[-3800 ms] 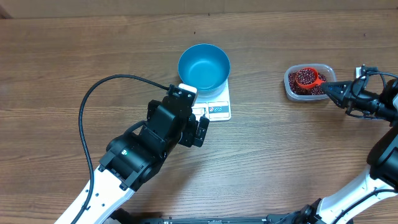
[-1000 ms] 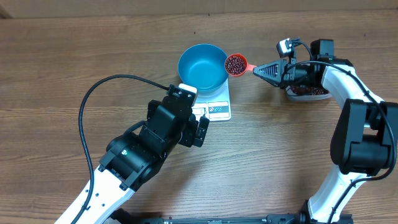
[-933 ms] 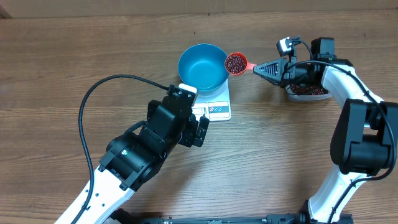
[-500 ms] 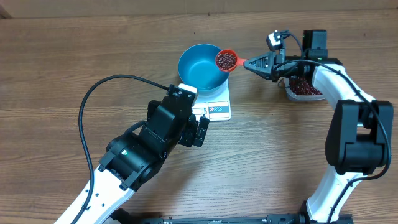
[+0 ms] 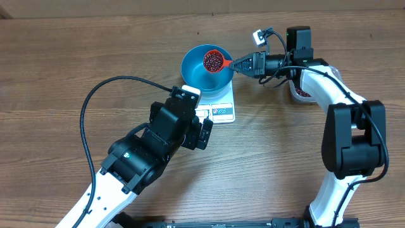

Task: Scoop item into bowl and weigh 150g on scale
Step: 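Tilt the red scoop to pour the beans into the teal bowl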

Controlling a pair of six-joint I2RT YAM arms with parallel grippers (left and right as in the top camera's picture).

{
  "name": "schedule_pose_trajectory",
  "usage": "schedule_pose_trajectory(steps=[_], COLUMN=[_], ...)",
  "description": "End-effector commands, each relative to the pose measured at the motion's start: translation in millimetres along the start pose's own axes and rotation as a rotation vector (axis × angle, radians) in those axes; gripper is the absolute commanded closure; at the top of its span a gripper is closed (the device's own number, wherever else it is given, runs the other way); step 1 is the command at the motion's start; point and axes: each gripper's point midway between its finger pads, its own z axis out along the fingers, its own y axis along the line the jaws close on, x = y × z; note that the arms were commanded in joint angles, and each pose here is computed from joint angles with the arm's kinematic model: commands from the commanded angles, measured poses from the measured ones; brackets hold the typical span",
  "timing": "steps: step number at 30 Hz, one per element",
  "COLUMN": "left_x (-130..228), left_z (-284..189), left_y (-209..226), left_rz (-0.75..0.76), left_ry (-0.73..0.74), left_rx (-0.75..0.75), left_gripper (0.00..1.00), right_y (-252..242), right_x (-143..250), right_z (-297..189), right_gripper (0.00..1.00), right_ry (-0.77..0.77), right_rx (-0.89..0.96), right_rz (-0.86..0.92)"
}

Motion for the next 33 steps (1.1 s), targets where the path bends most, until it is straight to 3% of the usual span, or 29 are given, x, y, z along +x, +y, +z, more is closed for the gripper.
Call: schedule_pose_trajectory(steps=[1, 10, 20, 33], left_x=[-0.9, -0.9, -0.9, -0.9], left_z=[1.8, 1.8, 1.8, 1.8], left_y=[3.8, 3.8, 3.8, 3.8], left_rz=[-0.017, -0.017, -0.017, -0.017], left_ry=[-0.002, -0.002, -0.002, -0.002], left_rx=[-0.017, -0.017, -0.017, -0.017], left_gripper=[0.00, 0.00, 0.00, 0.00], right_y=[-11.1, -10.4, -9.7, -14.3], right_x=[-2.5, 0.0, 10.7, 4.8], right_z=[3.4, 4.1, 11.2, 10.8], right_gripper=[0.96, 0.96, 0.96, 0.96], right_ry=[-0.009, 0.007, 0.052, 0.061], right_rx=[0.056, 0.050, 0.035, 0.067], right_rz=[-0.161, -0.467, -0.965, -1.285])
